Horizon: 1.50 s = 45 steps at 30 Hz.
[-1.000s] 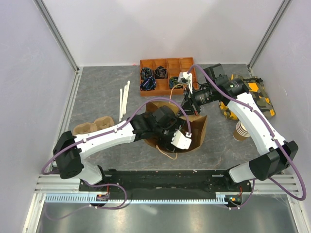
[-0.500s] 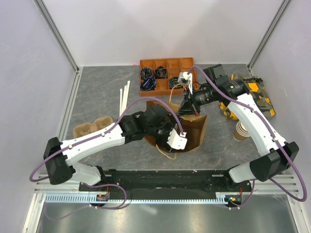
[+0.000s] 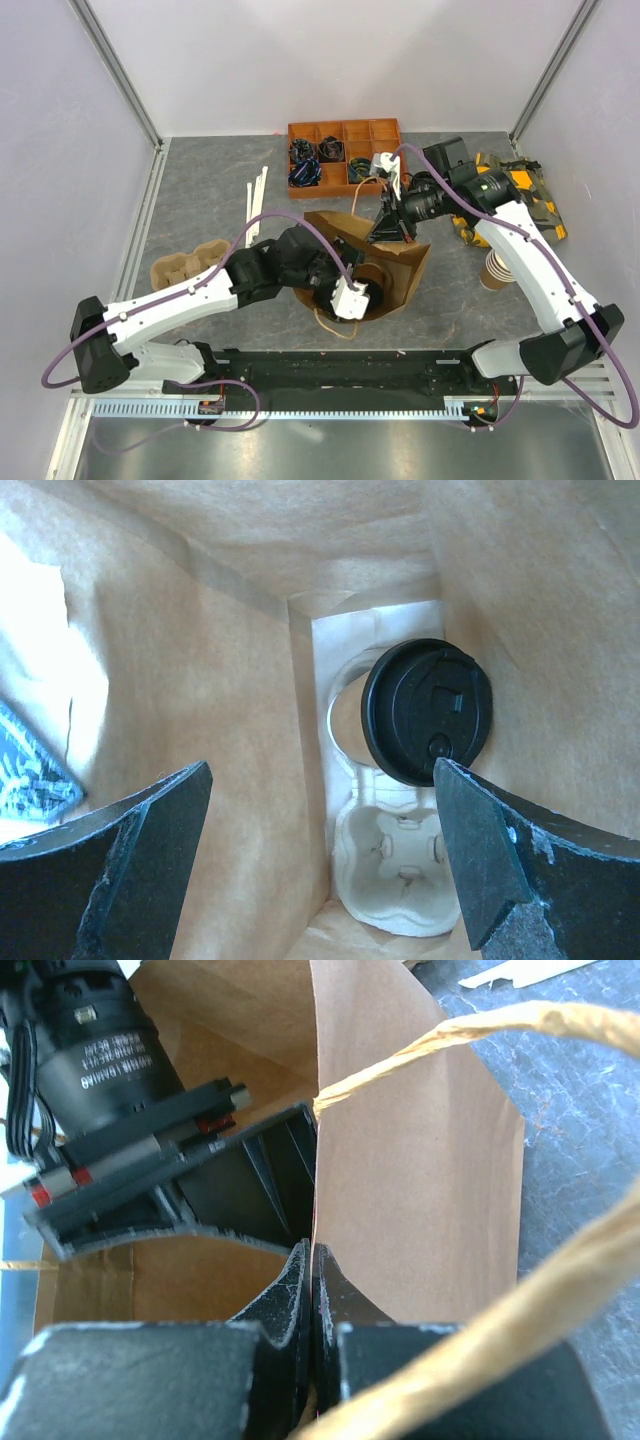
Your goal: Pack the takeout coffee
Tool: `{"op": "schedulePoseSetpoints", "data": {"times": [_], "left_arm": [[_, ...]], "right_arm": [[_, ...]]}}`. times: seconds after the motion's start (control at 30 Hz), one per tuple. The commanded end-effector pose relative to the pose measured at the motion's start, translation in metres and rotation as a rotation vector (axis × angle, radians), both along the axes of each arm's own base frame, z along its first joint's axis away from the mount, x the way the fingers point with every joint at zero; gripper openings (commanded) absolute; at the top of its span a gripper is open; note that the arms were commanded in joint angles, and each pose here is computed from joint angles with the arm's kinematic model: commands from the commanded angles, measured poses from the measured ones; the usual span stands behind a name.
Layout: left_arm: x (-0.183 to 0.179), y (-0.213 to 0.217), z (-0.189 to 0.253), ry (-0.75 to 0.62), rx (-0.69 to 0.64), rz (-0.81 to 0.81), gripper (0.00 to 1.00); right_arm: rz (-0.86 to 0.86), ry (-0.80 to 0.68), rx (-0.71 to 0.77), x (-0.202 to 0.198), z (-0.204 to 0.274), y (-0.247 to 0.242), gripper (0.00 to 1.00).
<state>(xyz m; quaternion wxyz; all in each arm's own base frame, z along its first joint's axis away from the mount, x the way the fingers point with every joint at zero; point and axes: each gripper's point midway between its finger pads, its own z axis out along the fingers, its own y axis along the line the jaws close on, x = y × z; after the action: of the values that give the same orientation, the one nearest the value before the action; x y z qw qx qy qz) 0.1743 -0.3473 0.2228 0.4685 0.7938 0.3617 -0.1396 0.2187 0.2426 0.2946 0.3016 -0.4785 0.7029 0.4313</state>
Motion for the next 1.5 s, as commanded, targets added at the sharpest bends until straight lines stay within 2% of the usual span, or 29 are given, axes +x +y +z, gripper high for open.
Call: {"op": "schedulePoseSetpoints", "data": {"times": [0.0,0.2,0.5,1.17,1.47], "left_arm": [[-0.007,-0.006,0.036,-0.105,-0.135,-0.075,1.00],[-0.007,-0.007,0.042,-0.151,-0.180,-0.091,1.00],[-0.011,-0.009,0.063,-0.191,-0.240,-0.116,1.00],[-0.012,0.000,0.103,-0.219,-0.345,-0.090,0.95],[-0.004,0.000,0.111,-0.221,-0.353,-0.047,0.86]], "right_arm": [[0.048,-0.144,0.035,-0.006,0.015,0.001,0.00],[0.096,-0.219,0.030,-0.021,0.016,0.004,0.00],[0.118,-0.256,0.016,-0.026,0.015,0.008,0.00],[0.073,-0.090,0.019,0.002,0.010,0.017,0.00],[0.066,-0.051,0.014,0.009,0.005,0.014,0.00]]}}
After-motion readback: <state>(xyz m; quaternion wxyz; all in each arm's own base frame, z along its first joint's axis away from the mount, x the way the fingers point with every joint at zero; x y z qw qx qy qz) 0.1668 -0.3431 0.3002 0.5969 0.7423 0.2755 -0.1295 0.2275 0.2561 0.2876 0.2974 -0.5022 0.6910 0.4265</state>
